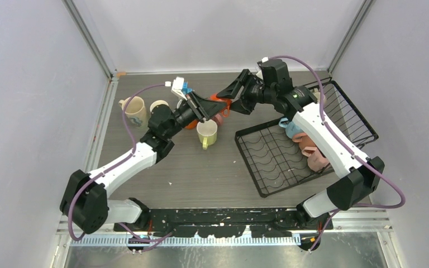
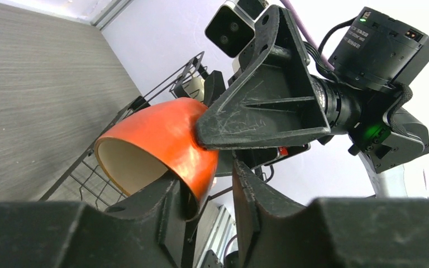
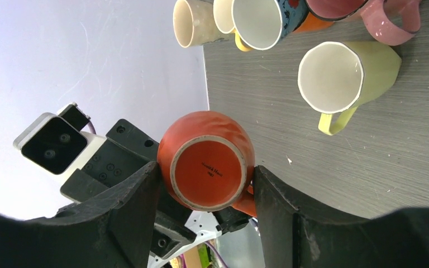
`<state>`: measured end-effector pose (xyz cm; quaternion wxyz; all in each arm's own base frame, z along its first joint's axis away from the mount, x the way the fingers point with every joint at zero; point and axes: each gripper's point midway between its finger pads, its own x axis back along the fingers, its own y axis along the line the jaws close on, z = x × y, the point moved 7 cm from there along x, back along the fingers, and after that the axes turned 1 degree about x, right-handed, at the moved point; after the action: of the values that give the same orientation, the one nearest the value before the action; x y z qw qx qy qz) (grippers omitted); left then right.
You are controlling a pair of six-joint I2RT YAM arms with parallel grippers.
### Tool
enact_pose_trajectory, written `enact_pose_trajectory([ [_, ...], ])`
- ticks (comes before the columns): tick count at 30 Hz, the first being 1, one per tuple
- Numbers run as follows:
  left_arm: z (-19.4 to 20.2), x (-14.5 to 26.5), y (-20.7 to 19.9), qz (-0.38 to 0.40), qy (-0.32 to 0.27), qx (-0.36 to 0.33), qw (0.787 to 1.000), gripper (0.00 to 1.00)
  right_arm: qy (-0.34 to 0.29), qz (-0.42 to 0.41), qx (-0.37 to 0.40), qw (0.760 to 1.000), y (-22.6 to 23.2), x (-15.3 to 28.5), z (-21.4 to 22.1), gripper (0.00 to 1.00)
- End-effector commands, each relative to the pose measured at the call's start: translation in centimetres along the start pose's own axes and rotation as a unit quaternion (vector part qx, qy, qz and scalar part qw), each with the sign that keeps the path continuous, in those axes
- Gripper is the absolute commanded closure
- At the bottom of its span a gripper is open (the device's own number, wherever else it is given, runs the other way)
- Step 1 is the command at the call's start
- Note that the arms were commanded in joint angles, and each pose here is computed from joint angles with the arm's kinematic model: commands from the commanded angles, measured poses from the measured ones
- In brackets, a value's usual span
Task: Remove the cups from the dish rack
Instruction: Place the cup into the cup.
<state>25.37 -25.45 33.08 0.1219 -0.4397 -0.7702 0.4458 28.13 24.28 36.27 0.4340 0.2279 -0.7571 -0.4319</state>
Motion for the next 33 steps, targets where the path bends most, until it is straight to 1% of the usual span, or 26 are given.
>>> enact_pose_trajectory([
  [1, -1.3, -0.8, -2.7, 0.061, -0.011, -0.011, 0.998, 0.68, -0.001, -0.063, 0.008, 0.998, 2.1, 1.1, 0.1, 0.69],
  [4, -1.3, -1.0, -2.6, 0.061, -0.008, -0.009, 0.998, 0.82, -0.003, -0.064, 0.009, 0.998, 2.0, 1.3, 0.1, 0.69],
  [5, -1.3, -1.0, -2.5, 0.059, -0.008, -0.008, 0.998, 0.88, -0.004, -0.063, 0.009, 0.998, 2.0, 1.4, 0.1, 0.69],
  [6, -1.2, -1.0, -2.5, 0.058, -0.007, -0.007, 0.998, 0.98, -0.004, -0.063, 0.009, 0.998, 1.9, 1.4, 0.2, 0.69],
  [7, -1.2, -1.0, -2.4, 0.055, -0.007, -0.006, 0.998, 1.0, -0.005, -0.061, 0.009, 0.998, 1.8, 1.4, 0.1, 0.67],
  [8, -1.2, -0.9, -2.4, 0.052, -0.007, -0.007, 0.999, 1.0, -0.007, -0.06, 0.012, 0.998, 1.8, 1.4, 0.1, 0.63],
  [9, -1.2, -0.9, -2.4, 0.051, -0.006, -0.009, 0.999, 1.0, -0.01, -0.056, 0.014, 0.998, 1.6, 1.4, 0.1, 0.54],
  [12, -1.3, -0.7, -2.4, 0.037, -0.001, -0.017, 0.999, 1.0, -0.027, -0.043, 0.025, 0.998, 1.3, 1.8, 0.0, 0.18],
  [14, -1.3, -0.6, -2.4, 0.028, 0.002, -0.024, 0.999, 1.0, -0.04, -0.029, 0.036, 0.998, 1.1, 2.1, -0.2, 0.02],
  [15, -1.4, -0.5, -2.5, 0.024, 0.003, -0.028, 0.999, 1.0, -0.049, -0.02, 0.043, 0.998, 1.0, 2.4, -0.3, 0.0],
  [21, -1.4, 0.4, -2.1, -0.014, 0.009, -0.048, 0.999, 1.0, -0.11, 0.038, 0.081, 0.99, 0.6, 4.8, -1.1, 0.0],
  [25, -1.3, 1.2, -1.6, -0.06, 0.026, -0.069, 0.995, 1.0, -0.162, 0.083, 0.102, 0.978, 0.0, 6.9, -1.7, 0.0],
  [26, -1.3, 1.4, -1.4, -0.075, 0.031, -0.075, 0.994, 1.0, -0.167, 0.088, 0.106, 0.976, -0.1, 7.3, -1.7, 0.0],
  [28, -1.1, 1.6, -0.6, -0.114, 0.054, -0.086, 0.988, 1.0, -0.198, 0.112, 0.114, 0.967, -0.4, 8.4, -2.1, 0.0],
  [33, -1.3, 1.4, 0.9, -0.195, 0.102, -0.119, 0.968, 1.0, -0.236, 0.132, 0.127, 0.954, -0.7, 10.4, -2.3, 0.0],
])
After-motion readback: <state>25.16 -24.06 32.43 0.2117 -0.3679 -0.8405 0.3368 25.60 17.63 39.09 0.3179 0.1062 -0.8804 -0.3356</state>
